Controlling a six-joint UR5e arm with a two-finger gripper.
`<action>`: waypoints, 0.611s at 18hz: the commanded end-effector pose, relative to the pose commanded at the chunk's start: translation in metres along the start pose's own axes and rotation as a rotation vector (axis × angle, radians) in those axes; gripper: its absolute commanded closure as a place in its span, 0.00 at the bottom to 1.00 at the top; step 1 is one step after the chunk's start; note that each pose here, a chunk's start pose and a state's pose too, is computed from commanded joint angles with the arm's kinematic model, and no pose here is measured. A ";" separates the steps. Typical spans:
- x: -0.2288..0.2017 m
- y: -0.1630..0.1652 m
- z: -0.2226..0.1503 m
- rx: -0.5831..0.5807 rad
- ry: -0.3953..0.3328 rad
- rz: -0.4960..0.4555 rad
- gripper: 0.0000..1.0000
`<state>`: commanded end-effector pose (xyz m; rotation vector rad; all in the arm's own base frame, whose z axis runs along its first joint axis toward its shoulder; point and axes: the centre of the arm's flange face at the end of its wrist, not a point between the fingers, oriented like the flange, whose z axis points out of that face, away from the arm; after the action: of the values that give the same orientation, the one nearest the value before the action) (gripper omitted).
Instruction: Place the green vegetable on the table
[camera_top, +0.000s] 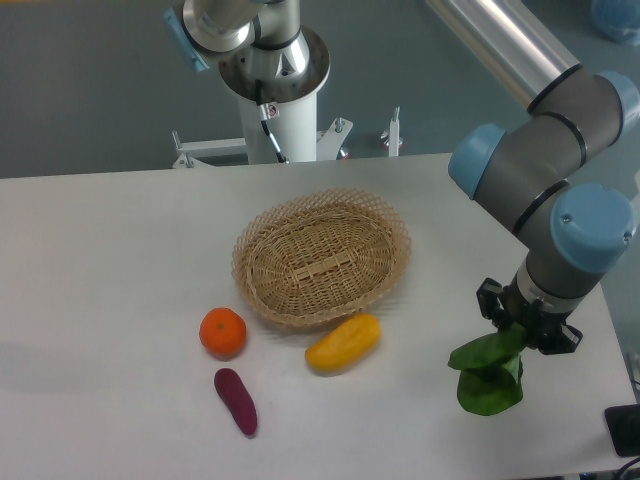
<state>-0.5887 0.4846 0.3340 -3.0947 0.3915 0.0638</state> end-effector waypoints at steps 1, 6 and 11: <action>0.000 0.000 0.000 0.000 0.000 0.000 0.72; 0.000 0.000 0.000 0.000 0.000 0.003 0.69; -0.001 0.000 0.000 -0.001 0.000 0.002 0.69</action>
<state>-0.5892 0.4847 0.3336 -3.0958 0.3940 0.0647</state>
